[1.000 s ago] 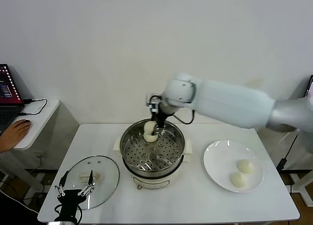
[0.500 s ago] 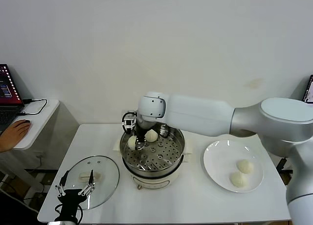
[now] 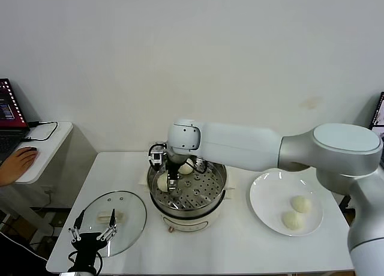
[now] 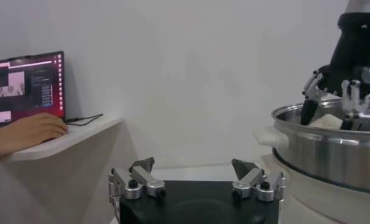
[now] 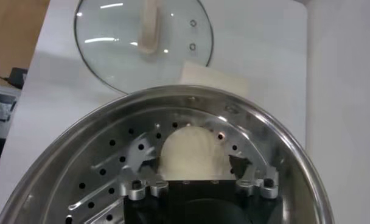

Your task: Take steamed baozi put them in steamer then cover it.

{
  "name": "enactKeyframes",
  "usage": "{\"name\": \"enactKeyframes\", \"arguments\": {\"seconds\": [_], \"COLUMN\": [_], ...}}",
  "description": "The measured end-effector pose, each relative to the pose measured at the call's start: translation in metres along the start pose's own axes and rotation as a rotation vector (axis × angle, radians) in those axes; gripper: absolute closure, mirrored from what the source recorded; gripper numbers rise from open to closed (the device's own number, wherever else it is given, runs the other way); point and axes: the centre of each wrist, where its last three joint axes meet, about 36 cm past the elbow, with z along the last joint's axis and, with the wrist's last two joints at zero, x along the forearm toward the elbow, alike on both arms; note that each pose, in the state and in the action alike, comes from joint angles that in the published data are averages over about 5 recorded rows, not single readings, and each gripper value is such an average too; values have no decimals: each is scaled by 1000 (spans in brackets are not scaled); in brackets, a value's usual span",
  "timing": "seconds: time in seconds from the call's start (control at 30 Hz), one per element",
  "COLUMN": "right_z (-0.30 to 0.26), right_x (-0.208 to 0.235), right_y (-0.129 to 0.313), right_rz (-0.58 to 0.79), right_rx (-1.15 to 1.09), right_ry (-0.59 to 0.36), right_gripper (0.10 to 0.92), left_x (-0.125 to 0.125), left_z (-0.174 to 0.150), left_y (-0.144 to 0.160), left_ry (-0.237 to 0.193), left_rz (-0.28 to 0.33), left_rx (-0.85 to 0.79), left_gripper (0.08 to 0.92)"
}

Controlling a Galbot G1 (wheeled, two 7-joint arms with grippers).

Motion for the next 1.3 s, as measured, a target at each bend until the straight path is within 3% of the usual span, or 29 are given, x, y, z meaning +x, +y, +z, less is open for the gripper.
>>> {"name": "enactKeyframes", "arguments": {"seconds": [0.27, 0.67, 1.0, 1.3], "right_z": [50, 188, 290, 346], "right_x": [62, 130, 124, 92], "right_y": [2, 39, 91, 134], "right_rz": [0, -14, -9, -21], "right_rx": [44, 103, 57, 0], "right_ry": [32, 85, 164, 221], "right_gripper": [199, 200, 200, 200], "left_x": [-2, 1, 3, 5], "left_z": [-3, -4, -1, 3], "left_y": [-3, -2, -5, -4], "left_ry": [-7, -4, 4, 16], "left_rz": [12, 25, 21, 15], "left_rx": [3, -13, -15, -18], "left_gripper": [177, 177, 177, 177]}}
